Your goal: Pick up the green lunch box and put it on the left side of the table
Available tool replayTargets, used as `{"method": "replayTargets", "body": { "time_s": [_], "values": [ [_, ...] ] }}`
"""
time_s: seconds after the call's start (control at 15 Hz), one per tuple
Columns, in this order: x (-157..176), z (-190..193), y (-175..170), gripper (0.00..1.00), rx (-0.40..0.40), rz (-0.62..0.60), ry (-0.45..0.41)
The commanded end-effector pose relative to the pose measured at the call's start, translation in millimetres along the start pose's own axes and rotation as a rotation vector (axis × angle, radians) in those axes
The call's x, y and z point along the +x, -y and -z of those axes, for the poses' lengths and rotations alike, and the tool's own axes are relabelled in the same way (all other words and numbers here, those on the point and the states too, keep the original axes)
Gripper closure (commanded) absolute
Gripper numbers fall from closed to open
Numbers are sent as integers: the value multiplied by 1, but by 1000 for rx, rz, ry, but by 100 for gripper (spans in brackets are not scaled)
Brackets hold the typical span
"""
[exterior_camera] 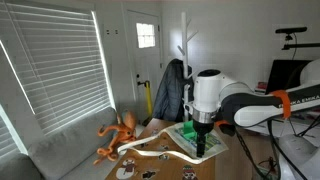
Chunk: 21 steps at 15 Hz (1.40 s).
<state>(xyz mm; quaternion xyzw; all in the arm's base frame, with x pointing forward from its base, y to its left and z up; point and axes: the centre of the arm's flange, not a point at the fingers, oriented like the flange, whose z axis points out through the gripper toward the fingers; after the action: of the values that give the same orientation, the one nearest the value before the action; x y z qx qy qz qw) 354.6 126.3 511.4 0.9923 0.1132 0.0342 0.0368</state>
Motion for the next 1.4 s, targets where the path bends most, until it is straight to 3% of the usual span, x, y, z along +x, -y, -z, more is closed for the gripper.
{"method": "replayTargets", "body": {
  "time_s": [0.0, 0.33, 0.4, 0.47, 0.53, 0.67, 0.8, 1.07, 1.33],
  "values": [
    [0, 0, 0, 0, 0, 0, 0],
    [0, 0, 0, 0, 0, 0, 0],
    [0, -4, 1, 0, -47, -3, -10],
    [1, -5, -7, 0, -142, -14, -44],
    [1, -5, -16, 0, -177, -16, -46],
    [-6, -10, -47, 0, -259, 2, -8],
    [-17, -20, -77, 0, -291, 5, 50],
    [-47, -43, -115, 0, -180, 68, 143],
    [-70, -63, -161, 0, -12, 41, 137]
  ]
}}
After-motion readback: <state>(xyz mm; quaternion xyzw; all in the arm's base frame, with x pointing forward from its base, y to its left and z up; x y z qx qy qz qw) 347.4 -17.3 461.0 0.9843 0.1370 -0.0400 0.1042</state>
